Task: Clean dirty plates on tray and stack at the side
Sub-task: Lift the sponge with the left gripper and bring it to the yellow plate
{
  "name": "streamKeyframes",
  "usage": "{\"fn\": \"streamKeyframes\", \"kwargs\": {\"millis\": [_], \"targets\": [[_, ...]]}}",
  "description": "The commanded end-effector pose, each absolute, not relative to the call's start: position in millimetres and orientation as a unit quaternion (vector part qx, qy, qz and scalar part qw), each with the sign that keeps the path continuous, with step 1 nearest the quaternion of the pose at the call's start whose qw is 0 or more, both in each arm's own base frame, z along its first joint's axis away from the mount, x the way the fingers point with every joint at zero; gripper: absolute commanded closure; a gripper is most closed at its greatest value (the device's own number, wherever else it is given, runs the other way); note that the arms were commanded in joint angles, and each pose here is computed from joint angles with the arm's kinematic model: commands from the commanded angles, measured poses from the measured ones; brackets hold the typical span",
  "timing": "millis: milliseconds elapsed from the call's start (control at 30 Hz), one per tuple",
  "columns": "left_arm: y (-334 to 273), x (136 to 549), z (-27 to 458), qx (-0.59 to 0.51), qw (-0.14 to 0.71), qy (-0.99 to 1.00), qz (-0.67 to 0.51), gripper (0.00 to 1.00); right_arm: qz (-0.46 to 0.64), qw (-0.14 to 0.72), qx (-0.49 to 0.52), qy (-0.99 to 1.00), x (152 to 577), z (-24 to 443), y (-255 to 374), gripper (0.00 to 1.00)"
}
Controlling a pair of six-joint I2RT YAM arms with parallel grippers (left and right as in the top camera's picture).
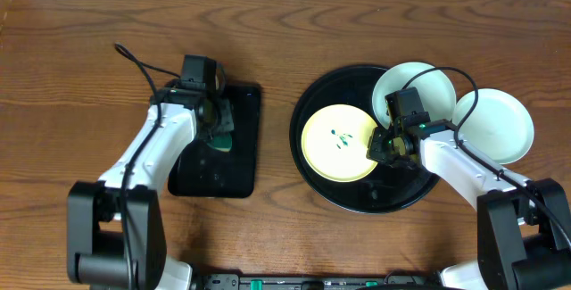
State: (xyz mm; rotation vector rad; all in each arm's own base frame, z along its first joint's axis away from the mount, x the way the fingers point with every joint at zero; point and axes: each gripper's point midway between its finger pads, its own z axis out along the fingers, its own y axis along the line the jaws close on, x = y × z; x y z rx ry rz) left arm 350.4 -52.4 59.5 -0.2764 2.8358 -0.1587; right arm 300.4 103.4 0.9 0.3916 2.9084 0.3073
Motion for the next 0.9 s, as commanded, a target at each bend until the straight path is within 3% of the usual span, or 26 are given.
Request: {"fn": "streamKeyframes", "kwargs": {"millis": [0, 867], "targets": [[-50, 354, 70, -0.097, 0.152, 0.982, -0.052, 0.93, 0.091, 0.07, 0.131, 0.985, 286, -15, 101, 0.99], [-112, 319, 20, -0.062, 0.093, 0.992, -0.06, 0.93, 0.092, 0.069, 0.13, 0.985, 285, -15, 102, 0.99]]}}
